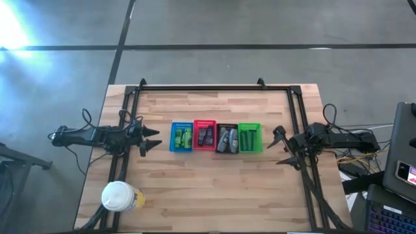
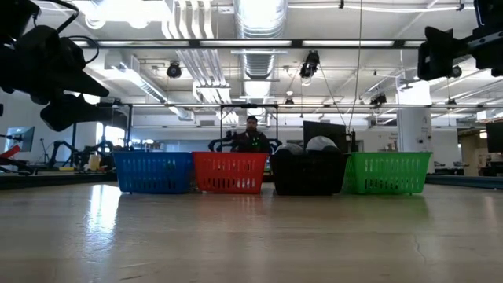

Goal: Pick & Place Travel size toiletries
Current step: Return to Home Position

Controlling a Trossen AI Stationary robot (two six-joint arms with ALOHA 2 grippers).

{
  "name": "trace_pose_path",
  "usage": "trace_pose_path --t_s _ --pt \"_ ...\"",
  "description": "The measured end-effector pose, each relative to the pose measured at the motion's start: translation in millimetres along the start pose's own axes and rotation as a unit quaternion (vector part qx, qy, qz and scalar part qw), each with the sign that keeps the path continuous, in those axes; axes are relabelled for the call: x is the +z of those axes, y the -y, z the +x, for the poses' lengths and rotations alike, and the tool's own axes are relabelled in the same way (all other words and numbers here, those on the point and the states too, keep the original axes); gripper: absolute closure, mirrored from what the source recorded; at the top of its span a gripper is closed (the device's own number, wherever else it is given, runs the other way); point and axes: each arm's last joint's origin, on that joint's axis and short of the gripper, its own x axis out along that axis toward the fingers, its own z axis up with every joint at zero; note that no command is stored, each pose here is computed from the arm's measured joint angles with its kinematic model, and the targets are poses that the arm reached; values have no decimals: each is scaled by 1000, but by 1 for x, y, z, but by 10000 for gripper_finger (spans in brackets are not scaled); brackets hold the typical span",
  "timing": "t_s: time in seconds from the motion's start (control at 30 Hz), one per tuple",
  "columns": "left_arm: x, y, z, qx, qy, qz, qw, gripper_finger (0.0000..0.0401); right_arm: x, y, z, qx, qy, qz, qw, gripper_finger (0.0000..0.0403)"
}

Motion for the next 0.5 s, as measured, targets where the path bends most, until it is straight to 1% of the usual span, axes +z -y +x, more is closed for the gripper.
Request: trace_pose_path --t_s 0.23,0.5 --pt "0 0 0 1 0 0 1000 96 -4 1 2 -1 -19 5 1000 75" --pt "0 0 0 0 0 0 1000 96 -5 2 3 -2 -28 9 1000 50"
